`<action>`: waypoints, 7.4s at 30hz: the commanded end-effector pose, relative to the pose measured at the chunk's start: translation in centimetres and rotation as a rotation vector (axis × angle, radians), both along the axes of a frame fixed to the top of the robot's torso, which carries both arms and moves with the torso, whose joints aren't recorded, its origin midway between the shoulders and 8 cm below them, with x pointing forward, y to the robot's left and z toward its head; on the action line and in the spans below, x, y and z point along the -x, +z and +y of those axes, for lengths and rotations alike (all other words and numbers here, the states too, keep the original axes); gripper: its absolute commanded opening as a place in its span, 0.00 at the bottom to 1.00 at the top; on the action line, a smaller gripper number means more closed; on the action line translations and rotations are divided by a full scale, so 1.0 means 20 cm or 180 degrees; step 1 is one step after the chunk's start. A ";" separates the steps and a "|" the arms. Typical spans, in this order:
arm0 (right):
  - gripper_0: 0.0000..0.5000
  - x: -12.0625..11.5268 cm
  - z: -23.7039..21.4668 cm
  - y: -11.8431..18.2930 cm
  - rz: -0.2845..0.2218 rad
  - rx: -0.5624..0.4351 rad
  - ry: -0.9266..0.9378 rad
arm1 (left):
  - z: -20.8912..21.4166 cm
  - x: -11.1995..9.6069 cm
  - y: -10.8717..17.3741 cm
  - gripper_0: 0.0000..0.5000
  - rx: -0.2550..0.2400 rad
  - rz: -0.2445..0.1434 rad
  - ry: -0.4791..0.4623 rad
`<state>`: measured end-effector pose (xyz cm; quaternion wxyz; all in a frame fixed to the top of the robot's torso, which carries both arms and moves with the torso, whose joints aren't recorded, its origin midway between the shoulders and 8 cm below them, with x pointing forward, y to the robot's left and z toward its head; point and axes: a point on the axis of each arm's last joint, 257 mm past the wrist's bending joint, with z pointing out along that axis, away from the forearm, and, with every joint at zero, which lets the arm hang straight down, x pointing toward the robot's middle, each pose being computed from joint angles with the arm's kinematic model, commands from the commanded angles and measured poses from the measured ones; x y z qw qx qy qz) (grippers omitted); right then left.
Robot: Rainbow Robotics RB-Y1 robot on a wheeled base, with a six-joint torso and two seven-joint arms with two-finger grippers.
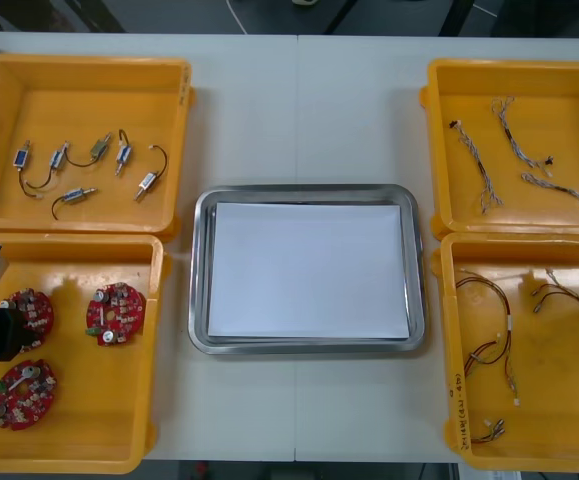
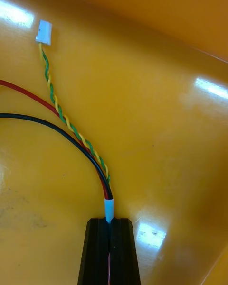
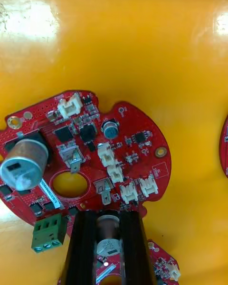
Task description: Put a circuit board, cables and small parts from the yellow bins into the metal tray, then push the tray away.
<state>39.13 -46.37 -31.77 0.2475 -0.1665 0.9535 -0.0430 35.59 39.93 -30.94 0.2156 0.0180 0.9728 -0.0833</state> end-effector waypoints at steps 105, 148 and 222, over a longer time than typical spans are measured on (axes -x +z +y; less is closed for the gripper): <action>0.00 0.05 0.71 1.05 -0.0349 0.0643 0.1419 | -1.74 -0.16 0.33 0.00 -0.0512 0.0058 -0.1092; 0.00 0.05 0.71 1.05 -0.0348 0.0640 0.1423 | -1.69 -0.17 0.12 0.98 -0.0487 0.0020 -0.0954; 0.00 -0.11 1.88 0.79 -0.0178 0.1592 0.3097 | -0.29 -0.83 1.30 1.00 -0.0470 -0.0136 0.0122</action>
